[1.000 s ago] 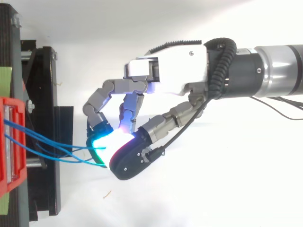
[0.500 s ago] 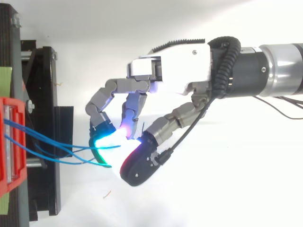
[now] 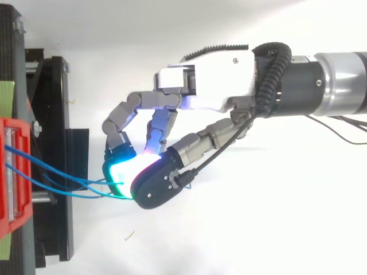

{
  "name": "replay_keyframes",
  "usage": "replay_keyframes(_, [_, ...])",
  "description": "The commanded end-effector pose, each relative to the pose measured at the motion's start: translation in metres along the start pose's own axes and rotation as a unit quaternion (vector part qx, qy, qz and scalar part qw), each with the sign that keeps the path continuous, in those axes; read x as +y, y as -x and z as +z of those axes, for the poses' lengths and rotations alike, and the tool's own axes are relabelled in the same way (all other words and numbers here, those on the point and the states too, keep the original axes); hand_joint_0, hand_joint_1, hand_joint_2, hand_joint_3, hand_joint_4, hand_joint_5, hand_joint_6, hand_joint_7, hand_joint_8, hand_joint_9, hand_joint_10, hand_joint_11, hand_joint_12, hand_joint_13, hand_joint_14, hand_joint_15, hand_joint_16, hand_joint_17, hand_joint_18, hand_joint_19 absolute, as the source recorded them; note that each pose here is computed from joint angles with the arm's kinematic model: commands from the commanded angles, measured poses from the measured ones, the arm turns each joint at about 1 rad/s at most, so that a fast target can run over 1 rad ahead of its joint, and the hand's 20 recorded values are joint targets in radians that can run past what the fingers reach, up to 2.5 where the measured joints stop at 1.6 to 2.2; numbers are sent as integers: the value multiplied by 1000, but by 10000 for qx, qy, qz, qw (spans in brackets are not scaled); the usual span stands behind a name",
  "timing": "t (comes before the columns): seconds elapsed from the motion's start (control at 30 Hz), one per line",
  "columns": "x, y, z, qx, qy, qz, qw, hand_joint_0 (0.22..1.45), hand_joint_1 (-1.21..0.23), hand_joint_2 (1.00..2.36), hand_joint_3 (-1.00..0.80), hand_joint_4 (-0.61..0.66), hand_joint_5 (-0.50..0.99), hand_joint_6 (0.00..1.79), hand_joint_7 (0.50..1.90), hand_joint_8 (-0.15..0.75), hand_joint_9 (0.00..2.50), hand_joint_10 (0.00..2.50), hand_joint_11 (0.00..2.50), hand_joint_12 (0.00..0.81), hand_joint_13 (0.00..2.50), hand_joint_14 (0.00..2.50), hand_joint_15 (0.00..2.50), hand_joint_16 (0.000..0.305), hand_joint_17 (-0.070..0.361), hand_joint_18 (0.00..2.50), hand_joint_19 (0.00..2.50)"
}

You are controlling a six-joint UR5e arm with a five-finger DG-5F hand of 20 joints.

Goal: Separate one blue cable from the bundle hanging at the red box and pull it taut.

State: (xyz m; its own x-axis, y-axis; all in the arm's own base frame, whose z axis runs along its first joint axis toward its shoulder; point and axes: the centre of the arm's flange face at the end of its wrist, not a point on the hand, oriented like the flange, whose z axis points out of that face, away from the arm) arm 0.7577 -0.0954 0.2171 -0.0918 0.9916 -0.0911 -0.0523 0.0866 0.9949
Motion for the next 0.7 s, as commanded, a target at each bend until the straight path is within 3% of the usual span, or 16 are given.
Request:
replay_keyframes(0.0, [0, -1, 0, -6, 2, 0, 10000, 608, -740, 1013, -225, 107, -178, 847, 1227, 344, 1200, 21, 1005, 393, 1138, 22, 698, 54, 122, 936, 638])
replay_keyframes(0.17, [0, -1, 0, -13, -7, 1, 10000, 631, -797, 1014, -227, 58, -195, 877, 1195, 324, 1148, 18, 1039, 373, 1111, 24, 700, 51, 116, 912, 626])
replay_keyframes(0.43, [0, -3, 0, 4, -20, 10, 10000, 666, -809, 1020, -155, -155, -201, 883, 1370, 293, 1177, 19, 1035, 351, 1124, 22, 700, 48, 107, 916, 620])
replay_keyframes(0.57, [1, -3, 0, 3, -13, 17, 10000, 704, -813, 1016, -260, -230, -207, 904, 1246, 285, 1205, 18, 1042, 346, 1133, 24, 702, 46, 104, 935, 606])
replay_keyframes(0.67, [1, -3, 0, 4, -20, 33, 10000, 717, -813, 1013, -316, -240, -209, 899, 1247, 282, 1223, 19, 1040, 341, 1149, 24, 698, 46, 103, 942, 599])
